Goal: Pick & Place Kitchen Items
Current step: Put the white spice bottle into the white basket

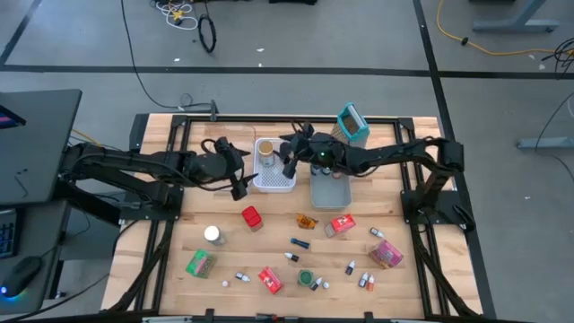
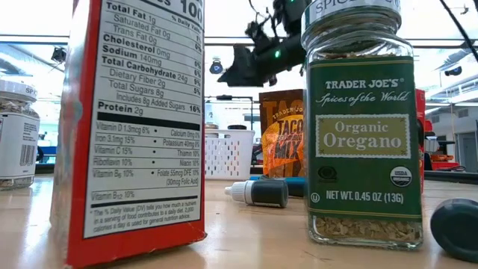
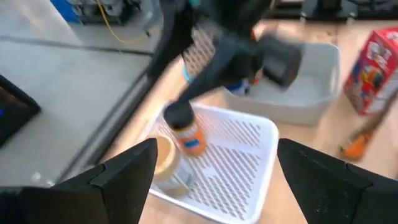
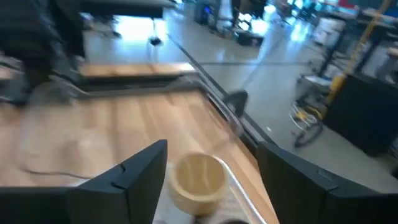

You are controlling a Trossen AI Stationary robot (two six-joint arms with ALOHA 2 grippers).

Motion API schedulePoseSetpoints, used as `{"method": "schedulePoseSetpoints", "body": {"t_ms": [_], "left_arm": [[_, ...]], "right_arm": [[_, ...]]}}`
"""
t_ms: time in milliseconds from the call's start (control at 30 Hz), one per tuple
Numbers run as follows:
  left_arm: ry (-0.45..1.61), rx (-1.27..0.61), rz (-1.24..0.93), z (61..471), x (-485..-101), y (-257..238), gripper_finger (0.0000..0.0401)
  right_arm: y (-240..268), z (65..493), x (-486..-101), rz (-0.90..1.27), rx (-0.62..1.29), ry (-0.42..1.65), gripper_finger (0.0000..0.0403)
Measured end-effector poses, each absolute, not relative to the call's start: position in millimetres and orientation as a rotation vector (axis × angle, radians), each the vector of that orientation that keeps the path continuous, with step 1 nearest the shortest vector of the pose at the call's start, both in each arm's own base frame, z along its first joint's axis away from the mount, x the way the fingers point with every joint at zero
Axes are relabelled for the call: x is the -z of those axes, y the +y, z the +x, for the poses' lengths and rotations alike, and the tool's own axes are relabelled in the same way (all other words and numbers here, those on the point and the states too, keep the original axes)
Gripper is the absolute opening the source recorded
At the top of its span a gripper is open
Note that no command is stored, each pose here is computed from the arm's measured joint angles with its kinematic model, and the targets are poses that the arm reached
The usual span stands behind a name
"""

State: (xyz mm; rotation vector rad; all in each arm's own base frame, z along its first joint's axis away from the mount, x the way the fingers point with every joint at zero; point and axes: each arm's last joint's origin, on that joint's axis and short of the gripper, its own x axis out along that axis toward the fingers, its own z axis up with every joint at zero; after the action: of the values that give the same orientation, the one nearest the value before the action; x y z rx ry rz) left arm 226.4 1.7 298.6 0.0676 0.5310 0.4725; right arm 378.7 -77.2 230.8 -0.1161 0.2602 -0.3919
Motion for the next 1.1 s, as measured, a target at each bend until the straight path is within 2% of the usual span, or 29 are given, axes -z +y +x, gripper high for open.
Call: {"method": "schedulePoseSetpoints", "body": {"t_ms": [233,567,700,933,1100], "left_arm": [[0.612,-0.404,-0.014,221.4,-290.6,-8.3,0.0341],[0.729,-0.276,-0.124,207.8,-280.1,-45.7,0.0341],[0.771,-0.205,-0.077,200.2,-276.7,-62.2,0.0341],[0.688,-0.111,-0.040,202.3,-265.1,-77.3,0.0341],[0.723,0.027,0.058,201.2,-258.0,-80.3,0.0341]], "right_arm": [[-33.1,377.2,-250.4,-0.097,0.156,0.202,0.0237],[5.8,377.7,-246.8,-0.096,0.056,0.236,0.0228],[18.5,376.5,-243.6,-0.079,0.024,0.269,0.0228],[40.9,373.2,-238.7,-0.018,-0.025,0.319,0.0228],[57.8,370.4,-237.1,0.005,-0.065,0.338,0.0228]]}}
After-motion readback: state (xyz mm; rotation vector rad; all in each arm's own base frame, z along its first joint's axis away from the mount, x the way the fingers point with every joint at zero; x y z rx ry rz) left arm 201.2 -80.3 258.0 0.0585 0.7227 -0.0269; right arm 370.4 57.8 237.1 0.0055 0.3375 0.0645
